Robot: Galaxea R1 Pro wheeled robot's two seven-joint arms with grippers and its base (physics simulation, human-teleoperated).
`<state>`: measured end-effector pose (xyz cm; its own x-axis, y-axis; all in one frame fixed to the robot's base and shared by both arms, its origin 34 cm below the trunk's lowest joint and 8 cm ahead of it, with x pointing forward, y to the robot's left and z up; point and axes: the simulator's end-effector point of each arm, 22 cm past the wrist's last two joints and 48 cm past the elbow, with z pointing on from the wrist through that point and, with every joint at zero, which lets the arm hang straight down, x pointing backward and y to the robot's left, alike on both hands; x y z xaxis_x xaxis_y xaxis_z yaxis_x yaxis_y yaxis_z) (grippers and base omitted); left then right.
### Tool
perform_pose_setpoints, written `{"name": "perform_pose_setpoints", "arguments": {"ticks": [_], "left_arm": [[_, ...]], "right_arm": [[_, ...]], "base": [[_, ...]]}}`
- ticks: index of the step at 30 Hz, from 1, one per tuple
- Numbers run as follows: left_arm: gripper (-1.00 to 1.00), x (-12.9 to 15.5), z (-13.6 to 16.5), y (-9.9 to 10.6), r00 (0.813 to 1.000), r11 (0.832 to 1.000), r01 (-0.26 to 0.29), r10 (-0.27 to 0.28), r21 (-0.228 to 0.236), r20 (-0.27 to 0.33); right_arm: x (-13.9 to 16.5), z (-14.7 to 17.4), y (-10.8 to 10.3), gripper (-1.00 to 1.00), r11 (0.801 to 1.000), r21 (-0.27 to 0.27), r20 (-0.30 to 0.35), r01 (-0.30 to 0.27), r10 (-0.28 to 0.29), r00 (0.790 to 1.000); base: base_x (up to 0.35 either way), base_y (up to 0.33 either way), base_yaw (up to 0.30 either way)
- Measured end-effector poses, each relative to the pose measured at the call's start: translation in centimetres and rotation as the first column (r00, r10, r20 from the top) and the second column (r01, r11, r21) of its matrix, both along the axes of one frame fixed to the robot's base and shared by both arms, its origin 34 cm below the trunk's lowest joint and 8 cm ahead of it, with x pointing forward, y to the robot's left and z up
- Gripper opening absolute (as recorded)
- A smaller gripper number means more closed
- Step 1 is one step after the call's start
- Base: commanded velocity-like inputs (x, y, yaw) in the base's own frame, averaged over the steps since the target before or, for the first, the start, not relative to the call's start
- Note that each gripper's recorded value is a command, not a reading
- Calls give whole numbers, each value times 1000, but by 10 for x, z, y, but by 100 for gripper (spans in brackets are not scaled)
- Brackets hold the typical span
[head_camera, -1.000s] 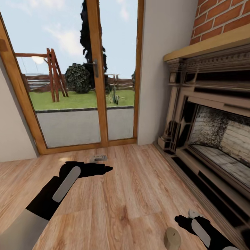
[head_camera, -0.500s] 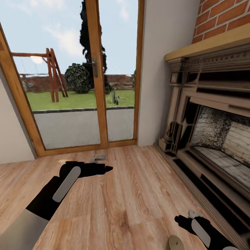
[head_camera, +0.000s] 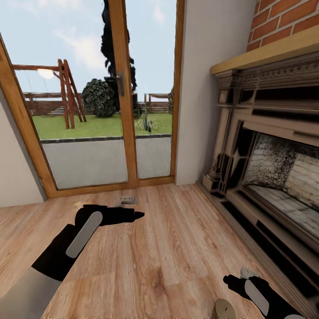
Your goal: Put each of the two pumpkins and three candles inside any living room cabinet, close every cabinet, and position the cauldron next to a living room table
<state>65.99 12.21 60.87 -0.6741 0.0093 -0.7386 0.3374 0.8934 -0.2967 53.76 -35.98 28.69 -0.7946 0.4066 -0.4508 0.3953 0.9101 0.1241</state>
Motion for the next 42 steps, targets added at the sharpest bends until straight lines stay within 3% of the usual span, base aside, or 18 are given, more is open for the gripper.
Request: {"name": "perform_pose_setpoints", "arguments": {"ticks": [8, 13, 42], "left_arm": [[100, -9, -10, -6, 998, 999, 48, -47, 13, -45], [100, -8, -11, -9, 997, 998, 59, -59, 7, -39], [100, -2, -71, -11, 989, 998, 64, -63, -2, -135]], "right_arm": [[-8, -16, -1, 100, 1000, -1, -34, 2, -2, 999], [-13, -25, -3, 100, 1000, -2, -52, 7, -7, 999], [-38, -73, 4, 100, 1000, -8, -154, -6, 4, 988]], "base": [[0, 0, 0], [0, 0, 0], [0, 0, 0]]}}
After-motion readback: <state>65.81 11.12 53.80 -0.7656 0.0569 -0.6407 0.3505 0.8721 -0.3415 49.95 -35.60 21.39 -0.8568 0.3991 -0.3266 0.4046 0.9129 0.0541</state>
